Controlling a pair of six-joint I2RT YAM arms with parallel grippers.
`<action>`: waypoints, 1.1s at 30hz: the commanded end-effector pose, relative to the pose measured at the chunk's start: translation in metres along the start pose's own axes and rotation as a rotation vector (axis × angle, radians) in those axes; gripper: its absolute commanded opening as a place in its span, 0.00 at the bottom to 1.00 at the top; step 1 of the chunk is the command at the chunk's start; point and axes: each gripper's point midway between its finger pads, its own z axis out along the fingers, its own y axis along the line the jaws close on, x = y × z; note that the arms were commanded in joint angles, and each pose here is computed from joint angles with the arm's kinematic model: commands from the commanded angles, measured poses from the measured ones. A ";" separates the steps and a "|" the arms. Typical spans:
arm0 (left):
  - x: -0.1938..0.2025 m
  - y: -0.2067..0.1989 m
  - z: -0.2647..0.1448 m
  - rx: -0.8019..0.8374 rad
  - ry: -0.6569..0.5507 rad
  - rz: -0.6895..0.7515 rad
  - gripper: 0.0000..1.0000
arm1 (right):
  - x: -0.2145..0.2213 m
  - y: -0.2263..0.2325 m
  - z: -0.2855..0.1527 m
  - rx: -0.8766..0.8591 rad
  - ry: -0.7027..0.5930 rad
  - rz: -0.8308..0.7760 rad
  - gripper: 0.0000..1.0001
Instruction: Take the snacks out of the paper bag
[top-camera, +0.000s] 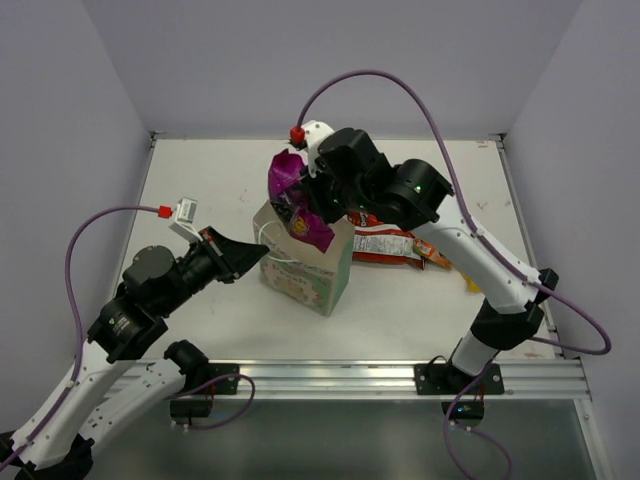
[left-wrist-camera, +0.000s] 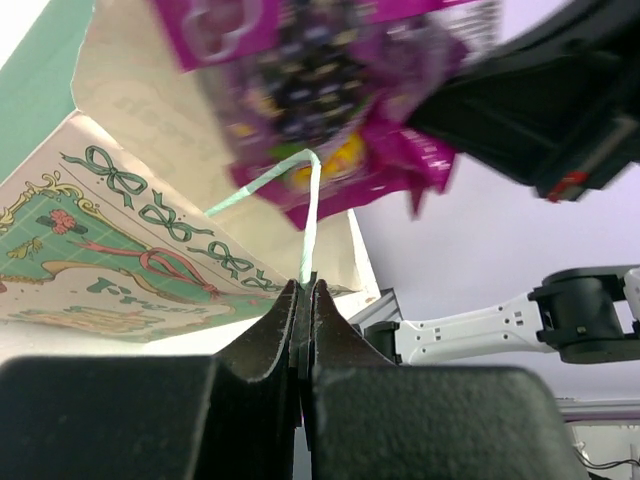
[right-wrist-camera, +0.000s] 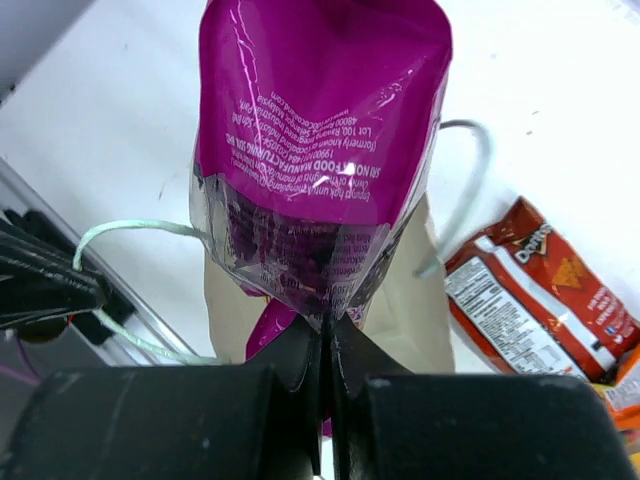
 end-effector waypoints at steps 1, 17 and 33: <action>-0.004 -0.001 -0.001 0.002 -0.020 0.018 0.01 | -0.077 -0.020 -0.087 0.043 -0.397 0.101 0.00; -0.006 -0.008 0.000 0.022 -0.016 0.016 0.05 | -0.023 -0.170 -0.222 0.685 -0.772 0.295 0.00; -0.010 -0.016 -0.017 0.044 -0.033 -0.010 0.58 | 0.140 -0.292 -0.046 0.972 -0.097 0.389 0.01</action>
